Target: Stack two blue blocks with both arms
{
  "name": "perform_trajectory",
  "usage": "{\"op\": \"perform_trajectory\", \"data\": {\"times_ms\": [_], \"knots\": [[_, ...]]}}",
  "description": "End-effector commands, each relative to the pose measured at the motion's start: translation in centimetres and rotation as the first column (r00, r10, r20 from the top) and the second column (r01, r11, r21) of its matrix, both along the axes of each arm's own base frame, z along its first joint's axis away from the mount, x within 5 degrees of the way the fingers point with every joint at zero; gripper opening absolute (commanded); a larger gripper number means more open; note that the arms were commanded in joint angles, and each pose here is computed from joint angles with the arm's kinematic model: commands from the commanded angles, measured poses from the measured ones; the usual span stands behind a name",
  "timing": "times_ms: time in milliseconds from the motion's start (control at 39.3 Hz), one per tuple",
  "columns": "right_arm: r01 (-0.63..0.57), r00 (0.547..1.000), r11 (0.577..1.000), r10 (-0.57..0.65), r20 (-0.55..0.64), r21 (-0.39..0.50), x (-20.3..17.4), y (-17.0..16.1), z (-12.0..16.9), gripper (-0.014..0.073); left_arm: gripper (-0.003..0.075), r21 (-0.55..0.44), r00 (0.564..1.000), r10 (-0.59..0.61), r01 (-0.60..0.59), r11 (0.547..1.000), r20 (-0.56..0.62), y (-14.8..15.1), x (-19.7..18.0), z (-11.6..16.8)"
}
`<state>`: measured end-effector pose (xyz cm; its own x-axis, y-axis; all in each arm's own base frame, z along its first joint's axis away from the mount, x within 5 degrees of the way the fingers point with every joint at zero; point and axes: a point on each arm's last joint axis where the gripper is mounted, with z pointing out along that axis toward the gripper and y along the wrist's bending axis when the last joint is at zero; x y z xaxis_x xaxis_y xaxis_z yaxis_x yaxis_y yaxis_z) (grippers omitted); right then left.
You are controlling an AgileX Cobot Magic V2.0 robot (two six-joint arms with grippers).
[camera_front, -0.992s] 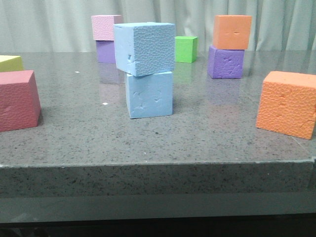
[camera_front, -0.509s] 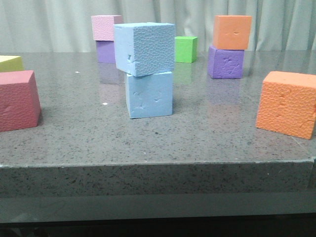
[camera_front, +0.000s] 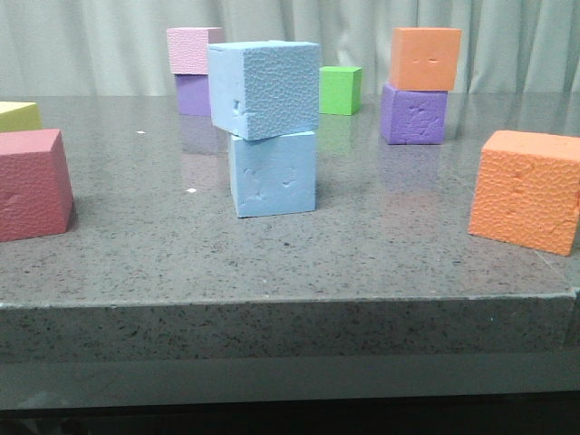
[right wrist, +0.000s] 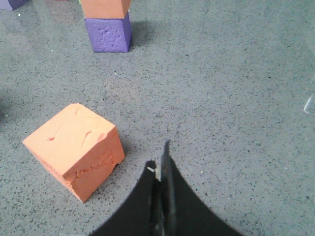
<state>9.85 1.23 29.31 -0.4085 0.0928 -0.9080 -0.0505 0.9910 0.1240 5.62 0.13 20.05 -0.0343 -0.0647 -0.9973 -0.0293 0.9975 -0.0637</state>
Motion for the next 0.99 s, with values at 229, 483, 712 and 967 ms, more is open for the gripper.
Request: {"op": "perform_trajectory", "data": {"times_ms": [229, 483, 712, 967], "knots": [[-0.013, 0.995, 1.0, 0.013, 0.097, -0.003, 0.2, 0.1, 1.6, -0.0072, -0.002, -0.004, 0.995, 0.005, -0.005, 1.0, 0.1, 0.0, -0.1, 0.8], [-0.013, 0.995, 1.0, 0.013, 0.097, -0.003, 0.2, 0.1, 1.6, -0.0072, -0.002, -0.004, 0.995, 0.005, -0.005, 1.0, 0.1, 0.0, -0.1, 0.8], [-0.019, 0.993, 1.0, 0.021, 0.112, -0.021, 0.1, 0.0, 1.7, -0.0072, -0.002, -0.004, 0.995, 0.005, -0.005, 1.0, 0.1, 0.0, -0.1, 0.8], [-0.109, 0.935, 0.962, 0.185, 0.302, -0.251, -1.3, 0.3, 1.2, -0.0072, -0.002, -0.004, 0.995, 0.005, -0.005, 1.0, 0.1, 0.0, -0.1, 0.8]]}}
